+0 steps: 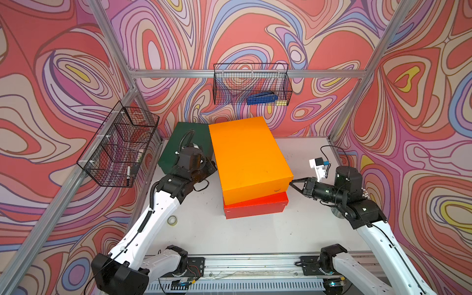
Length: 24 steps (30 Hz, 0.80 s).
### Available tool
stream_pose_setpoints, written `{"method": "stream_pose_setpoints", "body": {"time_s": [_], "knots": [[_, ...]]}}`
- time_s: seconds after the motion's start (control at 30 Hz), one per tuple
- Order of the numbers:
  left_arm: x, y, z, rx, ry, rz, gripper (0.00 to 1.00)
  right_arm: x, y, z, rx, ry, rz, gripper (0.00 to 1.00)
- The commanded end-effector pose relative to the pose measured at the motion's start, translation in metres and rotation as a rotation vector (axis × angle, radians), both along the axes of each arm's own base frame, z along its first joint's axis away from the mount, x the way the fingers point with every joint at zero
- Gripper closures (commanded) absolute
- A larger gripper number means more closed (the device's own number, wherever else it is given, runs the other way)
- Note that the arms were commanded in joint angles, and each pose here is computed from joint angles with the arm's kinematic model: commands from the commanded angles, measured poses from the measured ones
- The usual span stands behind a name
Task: Stack the shoeboxes
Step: Adjust the shoebox.
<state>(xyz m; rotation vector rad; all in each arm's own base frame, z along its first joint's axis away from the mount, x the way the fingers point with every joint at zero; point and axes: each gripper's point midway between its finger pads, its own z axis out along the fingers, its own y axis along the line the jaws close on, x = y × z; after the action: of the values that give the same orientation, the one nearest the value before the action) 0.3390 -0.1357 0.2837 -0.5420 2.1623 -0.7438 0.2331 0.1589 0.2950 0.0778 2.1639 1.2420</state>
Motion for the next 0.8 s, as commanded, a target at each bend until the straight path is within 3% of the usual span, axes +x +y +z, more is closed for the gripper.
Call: {"method": "stream_pose_setpoints", "body": {"time_s": [0.0, 0.2, 0.4, 0.77], "knots": [[0.001, 0.008, 0.01, 0.021, -0.015, 0.028, 1.0, 0.006, -0.012, -0.006, -0.106, 0.0, -0.055, 1.0], [0.01, 0.021, 0.01, 0.037, -0.01, 0.051, 1.0, 0.045, -0.024, -0.038, -0.262, 0.054, -0.115, 1.0], [0.033, 0.01, 0.01, 0.02, 0.001, 0.002, 1.0, 0.08, -0.016, -0.035, -0.249, 0.031, -0.116, 1.0], [0.065, -0.017, 0.007, -0.044, 0.011, -0.08, 1.0, 0.095, -0.009, -0.036, -0.215, 0.037, -0.109, 1.0]]}}
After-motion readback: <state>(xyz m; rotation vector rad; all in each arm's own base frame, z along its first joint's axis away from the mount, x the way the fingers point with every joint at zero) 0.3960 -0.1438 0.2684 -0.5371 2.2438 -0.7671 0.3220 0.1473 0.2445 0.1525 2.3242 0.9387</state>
